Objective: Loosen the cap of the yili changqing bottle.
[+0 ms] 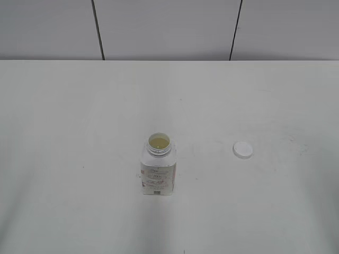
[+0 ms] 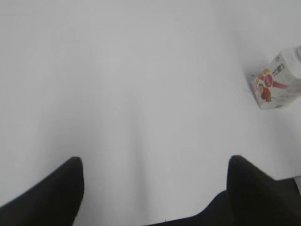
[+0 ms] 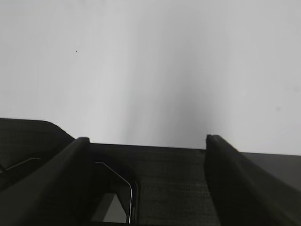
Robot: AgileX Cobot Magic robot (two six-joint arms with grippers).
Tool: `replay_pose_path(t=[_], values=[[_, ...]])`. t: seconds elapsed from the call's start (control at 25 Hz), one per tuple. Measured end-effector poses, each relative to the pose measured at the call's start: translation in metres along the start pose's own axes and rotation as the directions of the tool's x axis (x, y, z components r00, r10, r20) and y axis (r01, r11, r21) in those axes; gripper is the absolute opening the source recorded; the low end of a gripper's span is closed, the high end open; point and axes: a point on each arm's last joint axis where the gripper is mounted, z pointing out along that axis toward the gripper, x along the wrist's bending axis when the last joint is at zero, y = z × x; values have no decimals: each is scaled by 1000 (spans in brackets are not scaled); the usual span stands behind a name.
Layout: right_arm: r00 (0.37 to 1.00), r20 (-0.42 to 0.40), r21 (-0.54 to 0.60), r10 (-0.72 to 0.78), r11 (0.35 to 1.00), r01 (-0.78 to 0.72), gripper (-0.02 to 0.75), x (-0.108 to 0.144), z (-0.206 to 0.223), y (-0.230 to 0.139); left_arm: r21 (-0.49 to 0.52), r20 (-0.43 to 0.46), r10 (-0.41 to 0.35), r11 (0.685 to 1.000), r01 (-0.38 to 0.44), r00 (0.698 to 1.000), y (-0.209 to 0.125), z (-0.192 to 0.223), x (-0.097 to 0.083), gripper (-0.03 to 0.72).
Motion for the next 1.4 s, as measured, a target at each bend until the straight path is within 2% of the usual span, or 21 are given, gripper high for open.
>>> replay_pose_path(t=[0.36, 0.92, 1.4], values=[[1000, 1, -203, 2, 979, -2, 586, 1, -24, -18, -171, 4, 6, 985, -5, 1000, -15, -23, -2, 565], [1000, 4, -497, 1, 868, 1, 586, 2, -54, -57, -183, 5, 6, 983, -5, 1000, -16, -25, -2, 565], [1000, 2, -503, 0, 864, 1, 586, 2, -54, -58, -183, 6, 6, 983, -4, 1000, -16, -25, -2, 565]])
